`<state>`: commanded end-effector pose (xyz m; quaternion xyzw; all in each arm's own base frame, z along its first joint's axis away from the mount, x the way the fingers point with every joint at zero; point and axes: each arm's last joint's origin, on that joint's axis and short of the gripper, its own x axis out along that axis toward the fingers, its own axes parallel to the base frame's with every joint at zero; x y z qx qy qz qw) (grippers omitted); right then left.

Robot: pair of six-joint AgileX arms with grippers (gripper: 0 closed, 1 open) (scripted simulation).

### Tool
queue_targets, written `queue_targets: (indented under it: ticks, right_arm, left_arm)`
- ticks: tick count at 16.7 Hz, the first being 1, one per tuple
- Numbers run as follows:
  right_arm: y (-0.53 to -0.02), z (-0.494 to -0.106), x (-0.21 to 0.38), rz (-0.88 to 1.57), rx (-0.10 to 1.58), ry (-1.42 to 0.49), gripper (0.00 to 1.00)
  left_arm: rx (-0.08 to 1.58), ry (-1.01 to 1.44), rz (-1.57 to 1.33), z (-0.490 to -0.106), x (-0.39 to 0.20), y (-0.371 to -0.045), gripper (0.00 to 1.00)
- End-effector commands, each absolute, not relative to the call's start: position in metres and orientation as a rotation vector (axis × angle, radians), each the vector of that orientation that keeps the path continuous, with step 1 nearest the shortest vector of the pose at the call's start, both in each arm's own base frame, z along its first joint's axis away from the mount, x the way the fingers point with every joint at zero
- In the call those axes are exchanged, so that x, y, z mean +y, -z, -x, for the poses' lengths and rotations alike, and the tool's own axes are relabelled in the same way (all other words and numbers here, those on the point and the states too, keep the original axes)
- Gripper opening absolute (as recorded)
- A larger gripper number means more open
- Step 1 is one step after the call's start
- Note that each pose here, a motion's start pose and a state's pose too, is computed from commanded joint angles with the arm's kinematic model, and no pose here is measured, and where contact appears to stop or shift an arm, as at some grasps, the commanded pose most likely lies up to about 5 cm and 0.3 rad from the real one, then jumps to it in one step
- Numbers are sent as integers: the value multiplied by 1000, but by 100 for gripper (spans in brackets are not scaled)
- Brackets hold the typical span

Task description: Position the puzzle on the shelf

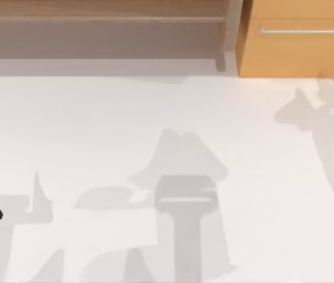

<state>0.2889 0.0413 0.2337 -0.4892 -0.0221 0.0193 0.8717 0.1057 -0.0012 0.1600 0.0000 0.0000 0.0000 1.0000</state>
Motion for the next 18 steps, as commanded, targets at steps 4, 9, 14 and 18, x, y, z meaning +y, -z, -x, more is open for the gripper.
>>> queue_targets:
  ticks: [4,9,14,18]
  right_arm:
    - [-190,-350,57,1265,-35,-23,100]
    - [-122,-394,68,1486,-8,-4,100]
    - [-89,-406,70,1571,8,8,100]
    - [-89,-406,70,1571,8,8,100]
  left_arm:
    - [0,0,0,-106,-1,-160,100]
    - [0,0,0,-106,-1,-160,100]
    - [0,0,0,-106,-1,-160,100]
    - [0,0,0,-106,-1,-160,100]
